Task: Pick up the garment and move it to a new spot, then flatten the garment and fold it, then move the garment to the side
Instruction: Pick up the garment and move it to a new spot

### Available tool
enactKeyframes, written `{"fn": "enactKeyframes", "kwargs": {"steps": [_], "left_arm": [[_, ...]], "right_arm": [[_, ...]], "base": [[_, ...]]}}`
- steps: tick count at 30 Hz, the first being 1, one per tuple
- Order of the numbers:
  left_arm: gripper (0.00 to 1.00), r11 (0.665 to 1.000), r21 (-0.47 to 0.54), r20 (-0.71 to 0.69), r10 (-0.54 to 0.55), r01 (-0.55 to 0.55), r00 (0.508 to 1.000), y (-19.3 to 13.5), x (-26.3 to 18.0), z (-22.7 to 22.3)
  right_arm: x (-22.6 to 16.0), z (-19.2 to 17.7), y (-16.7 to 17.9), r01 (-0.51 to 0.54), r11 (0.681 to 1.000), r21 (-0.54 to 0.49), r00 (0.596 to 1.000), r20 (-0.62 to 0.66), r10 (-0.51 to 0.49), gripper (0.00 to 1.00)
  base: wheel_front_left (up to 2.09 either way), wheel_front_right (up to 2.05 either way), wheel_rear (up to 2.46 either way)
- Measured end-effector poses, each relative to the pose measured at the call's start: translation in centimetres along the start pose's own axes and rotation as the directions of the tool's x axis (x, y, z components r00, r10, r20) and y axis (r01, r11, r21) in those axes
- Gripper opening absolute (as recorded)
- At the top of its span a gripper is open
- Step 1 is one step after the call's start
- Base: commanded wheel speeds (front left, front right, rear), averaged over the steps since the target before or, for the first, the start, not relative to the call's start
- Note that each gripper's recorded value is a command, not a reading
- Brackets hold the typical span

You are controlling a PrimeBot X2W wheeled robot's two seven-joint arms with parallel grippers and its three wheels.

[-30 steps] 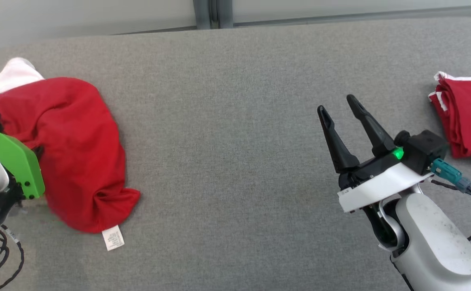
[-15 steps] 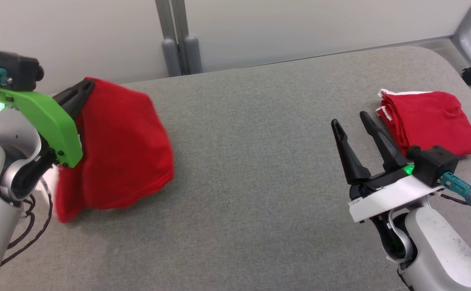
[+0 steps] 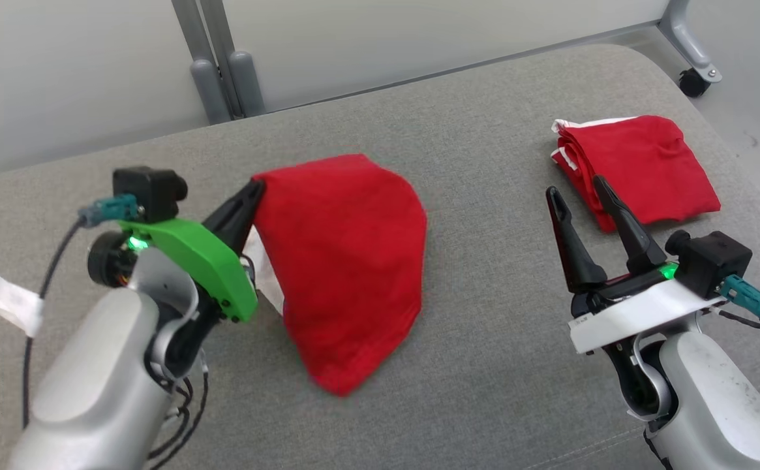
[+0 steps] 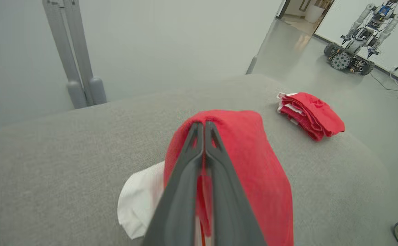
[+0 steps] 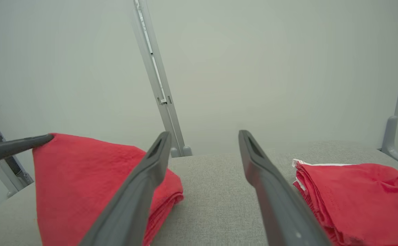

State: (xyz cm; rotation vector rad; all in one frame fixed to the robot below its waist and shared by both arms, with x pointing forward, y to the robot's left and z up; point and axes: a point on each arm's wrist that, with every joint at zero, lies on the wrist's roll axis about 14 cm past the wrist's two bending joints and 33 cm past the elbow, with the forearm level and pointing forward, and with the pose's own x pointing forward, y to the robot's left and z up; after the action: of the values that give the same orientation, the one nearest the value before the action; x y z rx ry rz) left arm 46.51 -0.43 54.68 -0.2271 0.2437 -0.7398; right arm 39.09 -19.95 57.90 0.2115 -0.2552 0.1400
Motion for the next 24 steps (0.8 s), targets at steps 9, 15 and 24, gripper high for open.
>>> {"fn": "enactKeyframes", "kwargs": {"steps": [9, 15, 24], "left_arm": [[1.0, 0.999, -0.03, 0.0, 0.013, -0.013, 1.0, -0.5, 0.0, -6.3], [1.0, 0.995, 0.067, 0.143, 0.069, -0.079, 0.987, 1.3, -2.0, -2.9], [1.0, 0.932, 0.128, 0.352, 0.278, -0.34, 0.894, 5.5, -9.2, 2.2]], "right_arm": [[0.2, -0.9, 0.1, -0.008, 1.0, 0.006, 1.0, -0.025, 0.008, 1.0], [0.5, -1.1, 0.7, -0.017, 0.999, 0.037, 1.0, -0.022, 0.017, 1.0], [0.0, -1.2, 2.4, -0.057, 0.996, 0.069, 0.998, -0.024, 0.059, 1.0]], "base": [[0.0, 0.0, 0.0], [0.0, 0.0, 0.0], [0.0, 0.0, 0.0]]}}
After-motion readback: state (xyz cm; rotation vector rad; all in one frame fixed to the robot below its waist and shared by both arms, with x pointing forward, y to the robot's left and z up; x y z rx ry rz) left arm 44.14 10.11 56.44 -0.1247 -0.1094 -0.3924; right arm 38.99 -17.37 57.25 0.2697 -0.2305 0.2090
